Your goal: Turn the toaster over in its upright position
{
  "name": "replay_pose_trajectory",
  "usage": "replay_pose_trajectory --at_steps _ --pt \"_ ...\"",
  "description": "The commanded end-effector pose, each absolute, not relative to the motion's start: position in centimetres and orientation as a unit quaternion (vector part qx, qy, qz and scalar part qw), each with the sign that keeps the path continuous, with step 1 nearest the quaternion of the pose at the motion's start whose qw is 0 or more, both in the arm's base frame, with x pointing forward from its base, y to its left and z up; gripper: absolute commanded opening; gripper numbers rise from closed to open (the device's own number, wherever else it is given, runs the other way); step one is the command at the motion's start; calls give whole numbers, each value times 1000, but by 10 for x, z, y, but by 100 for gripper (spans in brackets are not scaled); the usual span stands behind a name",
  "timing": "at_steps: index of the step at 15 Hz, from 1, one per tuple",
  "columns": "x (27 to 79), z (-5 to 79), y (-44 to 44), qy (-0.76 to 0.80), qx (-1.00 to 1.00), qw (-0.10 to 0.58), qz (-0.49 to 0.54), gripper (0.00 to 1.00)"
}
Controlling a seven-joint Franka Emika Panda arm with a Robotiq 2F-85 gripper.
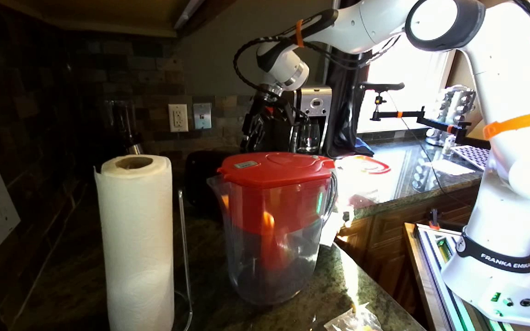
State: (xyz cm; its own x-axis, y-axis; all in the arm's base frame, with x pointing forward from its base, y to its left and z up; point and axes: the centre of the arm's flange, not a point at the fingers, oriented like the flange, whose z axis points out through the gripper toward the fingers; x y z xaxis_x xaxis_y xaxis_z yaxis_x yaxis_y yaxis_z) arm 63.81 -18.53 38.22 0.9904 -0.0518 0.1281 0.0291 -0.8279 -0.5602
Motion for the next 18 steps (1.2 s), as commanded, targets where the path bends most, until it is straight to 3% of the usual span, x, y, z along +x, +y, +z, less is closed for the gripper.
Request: replay_pose_trajectory --at_steps 1,2,3,4,6,10,18 --pt "623 383 -177 15 -955 288 -63 28" --pt "624 382 -180 15 -955 290 -62 28" --pt "624 381 -184 17 -954 292 -61 41" --pt "625 380 -190 17 -952 299 -58 77" --pt "624 378 -200 17 -949 309 -51 76" --pt "620 370 -217 15 -940 339 -35 100" --pt "631 338 -226 -26 -878 477 23 100"
